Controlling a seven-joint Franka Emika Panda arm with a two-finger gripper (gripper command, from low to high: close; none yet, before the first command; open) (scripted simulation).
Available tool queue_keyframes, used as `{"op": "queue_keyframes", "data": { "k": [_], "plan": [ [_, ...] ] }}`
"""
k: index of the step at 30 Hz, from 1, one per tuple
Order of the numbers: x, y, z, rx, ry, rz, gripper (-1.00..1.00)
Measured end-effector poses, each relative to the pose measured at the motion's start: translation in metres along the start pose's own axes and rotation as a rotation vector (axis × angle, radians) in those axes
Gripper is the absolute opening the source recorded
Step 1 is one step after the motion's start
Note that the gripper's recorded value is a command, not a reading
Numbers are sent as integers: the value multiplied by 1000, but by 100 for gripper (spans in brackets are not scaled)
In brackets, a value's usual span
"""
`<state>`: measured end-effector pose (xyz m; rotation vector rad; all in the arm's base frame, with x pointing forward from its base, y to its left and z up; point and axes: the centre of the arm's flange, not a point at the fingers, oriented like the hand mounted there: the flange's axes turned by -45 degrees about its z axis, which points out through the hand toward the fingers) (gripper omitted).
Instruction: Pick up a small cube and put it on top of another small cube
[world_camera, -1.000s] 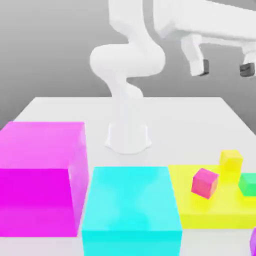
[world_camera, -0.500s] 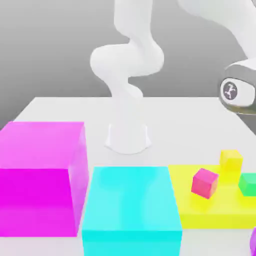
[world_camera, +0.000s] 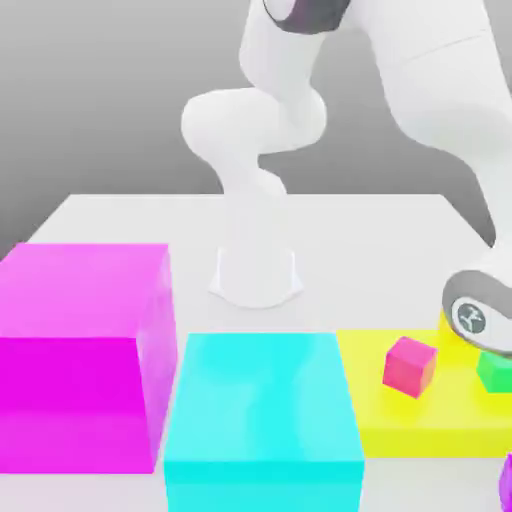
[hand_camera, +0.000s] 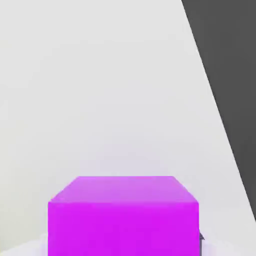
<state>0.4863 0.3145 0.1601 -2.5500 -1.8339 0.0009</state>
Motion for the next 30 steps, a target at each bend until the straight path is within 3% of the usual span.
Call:
{"op": "queue_keyframes", "data": {
  "k": [14, 19, 20, 26, 30],
  "plan": [
    [-20, -140, -130, 12, 7, 290, -100],
    [-28, -151, -86, -1, 0, 340, -100],
    [-29, -151, -77, 0, 0, 340, 100],
    [-29, -152, -72, -1, 0, 340, 100],
    [-28, -151, -113, -3, 0, 340, 100]
  ]
}}
